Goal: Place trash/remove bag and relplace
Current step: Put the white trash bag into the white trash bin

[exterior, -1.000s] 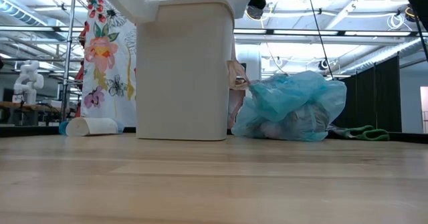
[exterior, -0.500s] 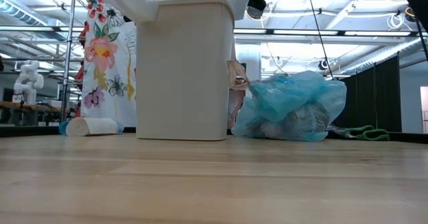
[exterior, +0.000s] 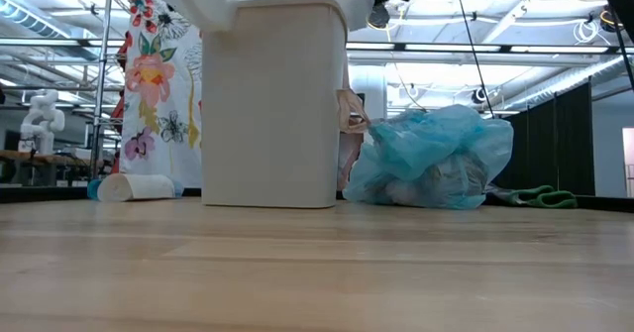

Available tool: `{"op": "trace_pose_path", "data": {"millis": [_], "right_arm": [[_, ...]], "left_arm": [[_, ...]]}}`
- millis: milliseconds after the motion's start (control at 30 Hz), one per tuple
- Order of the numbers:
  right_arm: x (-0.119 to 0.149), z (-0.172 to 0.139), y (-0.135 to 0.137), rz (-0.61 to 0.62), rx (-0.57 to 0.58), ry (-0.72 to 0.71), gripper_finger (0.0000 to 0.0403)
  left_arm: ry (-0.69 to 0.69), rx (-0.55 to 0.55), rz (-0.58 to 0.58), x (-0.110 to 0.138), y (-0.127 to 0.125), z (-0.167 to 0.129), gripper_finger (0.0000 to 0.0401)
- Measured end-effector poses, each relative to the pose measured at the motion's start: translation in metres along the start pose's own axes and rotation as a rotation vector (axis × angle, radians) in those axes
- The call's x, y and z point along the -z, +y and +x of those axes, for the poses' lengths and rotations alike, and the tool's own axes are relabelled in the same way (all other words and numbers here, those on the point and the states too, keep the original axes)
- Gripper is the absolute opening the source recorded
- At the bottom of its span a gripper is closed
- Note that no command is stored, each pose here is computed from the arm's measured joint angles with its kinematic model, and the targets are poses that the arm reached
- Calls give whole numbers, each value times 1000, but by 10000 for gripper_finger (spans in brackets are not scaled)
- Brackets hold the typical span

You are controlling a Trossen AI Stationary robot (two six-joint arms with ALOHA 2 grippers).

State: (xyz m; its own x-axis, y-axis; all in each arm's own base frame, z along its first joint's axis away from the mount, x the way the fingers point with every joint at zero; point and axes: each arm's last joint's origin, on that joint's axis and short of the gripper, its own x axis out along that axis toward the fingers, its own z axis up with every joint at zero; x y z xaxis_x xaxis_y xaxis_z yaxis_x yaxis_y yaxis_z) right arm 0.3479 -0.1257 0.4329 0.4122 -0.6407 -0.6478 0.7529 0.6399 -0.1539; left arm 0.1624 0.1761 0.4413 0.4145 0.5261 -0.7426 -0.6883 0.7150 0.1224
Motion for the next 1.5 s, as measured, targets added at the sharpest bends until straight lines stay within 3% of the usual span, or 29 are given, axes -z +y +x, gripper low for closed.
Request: {"op": "trace_pose_path", "data": {"millis": [133, 233, 333, 500, 567, 767, 967, 1100, 1367, 1500], "right_arm": [[6, 0, -6, 36, 112, 34, 0], [19, 0, -11, 92, 141, 163, 0], [32, 6, -17, 165, 92, 349, 0], [45, 22, -11, 231, -113, 543, 0], [52, 29, -12, 229, -106, 601, 0], [53, 28, -8, 169, 25, 501, 0], [42, 9, -11, 208, -19, 361, 0], [36, -2, -16, 226, -56, 291, 4], [32, -22, -26, 202, -77, 212, 68], [31, -33, -33, 199, -54, 172, 108]], "left_arm": [[9, -51, 39, 0, 2, 0, 1], [10, -50, 48, 0, 1, 0, 1], [10, -50, 46, 0, 1, 0, 1], [25, -49, 47, 2, 1, 0, 1], [36, -48, 47, 3, 1, 0, 1], [25, -49, 44, 9, 1, -13, 5], [-47, -52, -15, 18, 1, -40, 15], [-113, 39, -66, 27, -1, -61, 16], [-184, 110, -192, 41, -3, -88, 20], [-171, 144, -258, 45, -5, -92, 48]]}}
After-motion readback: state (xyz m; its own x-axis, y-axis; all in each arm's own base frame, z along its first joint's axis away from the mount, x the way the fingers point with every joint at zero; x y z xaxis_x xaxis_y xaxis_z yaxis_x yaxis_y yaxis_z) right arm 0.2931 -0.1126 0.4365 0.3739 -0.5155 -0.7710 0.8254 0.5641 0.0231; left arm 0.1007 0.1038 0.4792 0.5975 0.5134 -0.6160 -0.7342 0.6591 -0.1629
